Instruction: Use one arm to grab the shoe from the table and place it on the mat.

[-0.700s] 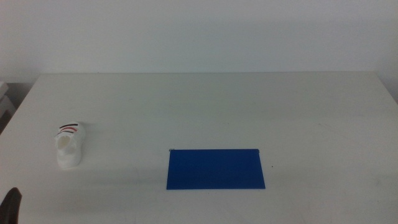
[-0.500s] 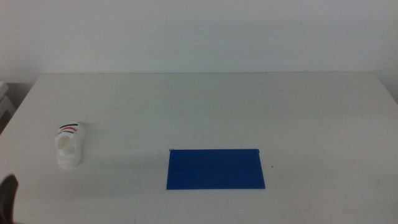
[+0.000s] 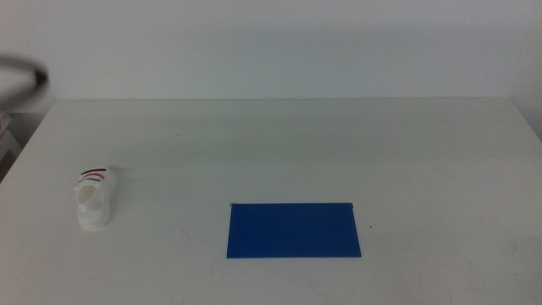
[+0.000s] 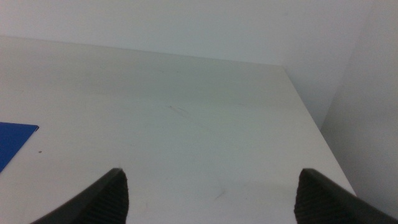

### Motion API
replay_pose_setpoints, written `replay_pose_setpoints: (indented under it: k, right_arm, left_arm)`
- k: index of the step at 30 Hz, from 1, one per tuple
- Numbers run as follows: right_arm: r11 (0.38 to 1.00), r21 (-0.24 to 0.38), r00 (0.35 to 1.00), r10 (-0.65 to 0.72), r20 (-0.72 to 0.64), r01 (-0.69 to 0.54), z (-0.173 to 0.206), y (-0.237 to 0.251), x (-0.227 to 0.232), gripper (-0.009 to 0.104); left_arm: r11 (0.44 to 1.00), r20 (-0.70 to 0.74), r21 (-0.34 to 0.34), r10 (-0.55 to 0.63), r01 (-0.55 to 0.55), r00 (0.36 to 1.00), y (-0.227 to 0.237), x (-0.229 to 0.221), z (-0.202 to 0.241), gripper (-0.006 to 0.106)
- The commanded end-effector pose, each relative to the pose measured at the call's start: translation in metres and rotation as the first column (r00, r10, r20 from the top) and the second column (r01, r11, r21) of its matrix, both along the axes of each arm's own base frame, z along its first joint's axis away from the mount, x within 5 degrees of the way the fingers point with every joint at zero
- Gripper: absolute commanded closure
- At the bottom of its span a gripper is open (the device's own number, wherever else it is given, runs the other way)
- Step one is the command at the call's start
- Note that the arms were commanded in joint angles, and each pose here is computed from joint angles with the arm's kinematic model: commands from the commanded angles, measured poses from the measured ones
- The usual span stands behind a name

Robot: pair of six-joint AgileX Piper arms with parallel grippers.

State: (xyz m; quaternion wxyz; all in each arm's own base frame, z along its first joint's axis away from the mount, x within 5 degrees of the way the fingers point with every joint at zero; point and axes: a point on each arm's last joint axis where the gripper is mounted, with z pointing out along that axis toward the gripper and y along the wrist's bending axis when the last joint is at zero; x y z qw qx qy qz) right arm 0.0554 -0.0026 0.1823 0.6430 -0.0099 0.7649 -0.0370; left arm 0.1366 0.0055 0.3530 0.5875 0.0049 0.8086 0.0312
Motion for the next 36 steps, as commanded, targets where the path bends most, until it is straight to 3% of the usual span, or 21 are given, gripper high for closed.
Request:
replay_pose_setpoints:
  k: [1,7,14,23,27,31,36]
  right_arm:
    - [1.0,-0.021,0.998,0.001,0.063,0.0,0.005,0.0,0.001,0.017]
    - [1.0,-0.021,0.998,0.001,0.063,0.0,0.005,0.0,0.001,0.017]
    - [1.0,-0.021,0.998,0.001,0.063,0.0,0.005,0.0,0.001,0.017]
    - [1.0,-0.021,0.998,0.001,0.063,0.0,0.005,0.0,0.001,0.017]
    - [1.0,-0.021,0.998,0.001,0.063,0.0,0.005,0.0,0.001,0.017]
    - [1.0,-0.021,0.998,0.001,0.063,0.0,0.005,0.0,0.001,0.017]
    - [1.0,-0.021,0.998,0.001,0.063,0.0,0.005,0.0,0.001,0.017]
  left_arm:
    - [1.0,0.007,-0.016,-0.002,0.002,1.0,-0.001,0.015,0.031,0.007]
    - [0.999,-0.233,0.025,-0.038,0.045,0.972,-0.002,0.037,0.052,0.007]
    - [0.996,-0.498,-0.041,-0.087,0.077,0.863,-0.006,0.053,0.028,0.007]
    - [0.994,-0.597,-0.093,-0.095,0.049,0.796,-0.007,0.076,0.006,0.007]
    - [0.988,-0.629,-0.137,-0.032,-0.07,0.777,-0.004,0.092,-0.001,0.007]
    - [0.989,-0.719,-0.1,0.004,-0.109,0.695,0.0,0.123,-0.016,0.007]
    - [0.992,-0.77,-0.041,0.047,-0.123,0.637,0.005,0.162,-0.028,0.007]
